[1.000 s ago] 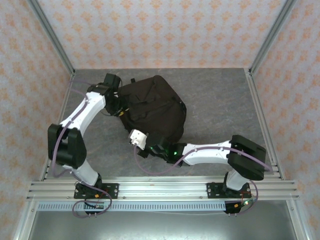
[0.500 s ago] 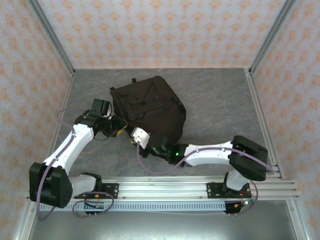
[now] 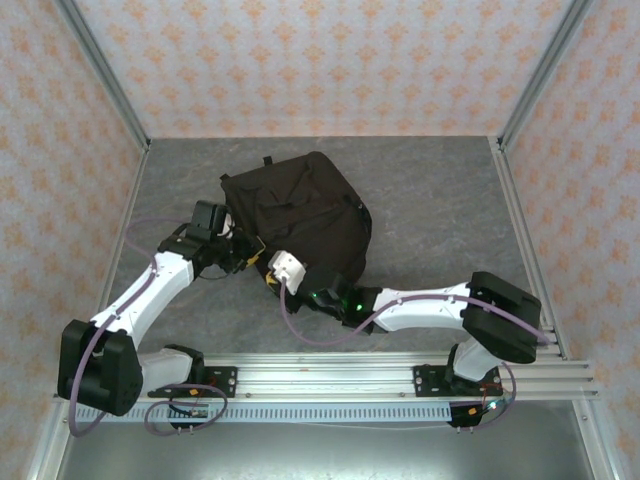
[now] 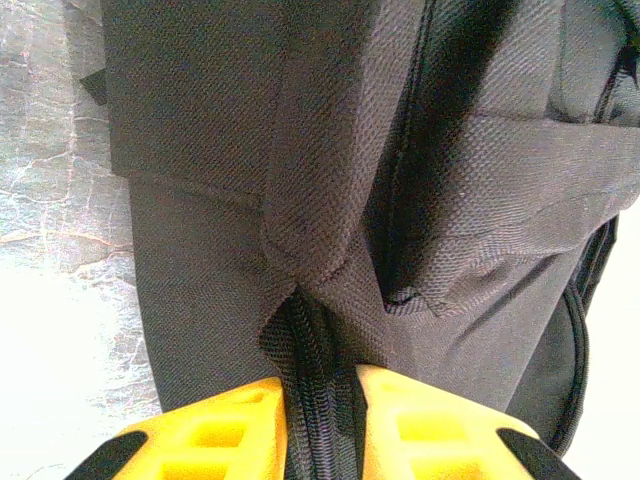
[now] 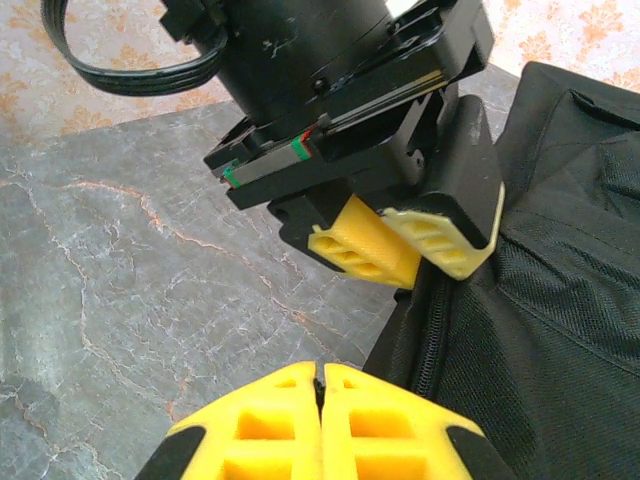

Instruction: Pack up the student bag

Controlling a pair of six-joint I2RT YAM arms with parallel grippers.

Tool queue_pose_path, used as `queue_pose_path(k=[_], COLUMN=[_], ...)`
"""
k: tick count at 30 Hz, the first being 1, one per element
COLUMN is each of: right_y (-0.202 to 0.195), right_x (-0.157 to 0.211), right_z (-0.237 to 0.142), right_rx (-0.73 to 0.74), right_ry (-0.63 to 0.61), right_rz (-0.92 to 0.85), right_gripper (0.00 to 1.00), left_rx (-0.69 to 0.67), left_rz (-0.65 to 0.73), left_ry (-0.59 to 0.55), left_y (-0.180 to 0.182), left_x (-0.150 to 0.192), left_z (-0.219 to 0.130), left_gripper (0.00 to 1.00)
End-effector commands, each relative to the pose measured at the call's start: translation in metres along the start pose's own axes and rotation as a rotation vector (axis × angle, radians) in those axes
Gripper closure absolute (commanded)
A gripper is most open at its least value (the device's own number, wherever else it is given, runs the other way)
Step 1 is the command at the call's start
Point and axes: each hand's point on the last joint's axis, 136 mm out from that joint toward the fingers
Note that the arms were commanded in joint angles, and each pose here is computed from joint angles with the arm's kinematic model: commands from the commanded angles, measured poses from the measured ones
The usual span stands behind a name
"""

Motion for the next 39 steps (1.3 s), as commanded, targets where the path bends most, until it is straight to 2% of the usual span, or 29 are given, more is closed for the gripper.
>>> queue_pose_path(k=[1,14,17,21,29,31,39], right_y=[0.002,-0.001,-0.001,0.002,0.004,0.005,-0.003], right_x=[-0.022,-0.02,-0.019,-0.018,-0.014,-0.014,-0.007], right_z=[-0.008,-0.006,-0.006,-0.005,-0.004,-0.004,-0.016], right_rx=[-0.019,-0.013,-0.018,-0.036,-0.048,-0.051,-0.018], right_ry=[-0.073,-0.077,-0.076,-0.074,-0.056,-0.055,-0.017], right_rz=[0.031,0.046,0.053,0.066,0.063,0.065,0.033], right_gripper=[1.0,1.0,1.0,1.0,1.0,1.0,1.0], left_rx=[0.015,0.018,0.017,0.023,0.024,0.019,-0.071], left_rz=[0.017,-0.004,-0.007,-0.007,0.001,0.003,0.051], left_ry=[-0.005,0.0,-0.007,-0.013,-0.032,-0.035,-0.052], left_y=[-0.003,0.008,0.011,0.009,0.002,0.002,0.012], left_x=[0.004,0.017,0.018,0.016,0.006,0.005,-0.001], left_z=[-0.005,-0.003,-0.002,0.002,0.007,0.008,0.003], left_gripper=[0.76,0.76,0.73,0.69,0.69,0.71,0.99])
Point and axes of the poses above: each hand's point on the last joint's axis, 136 mm out from that joint toward the fingers, its own z axis out along the fingers, its own y axis along the line the jaws close on, x = y × z, and after that the axes turned 12 degrees about z, right-handed
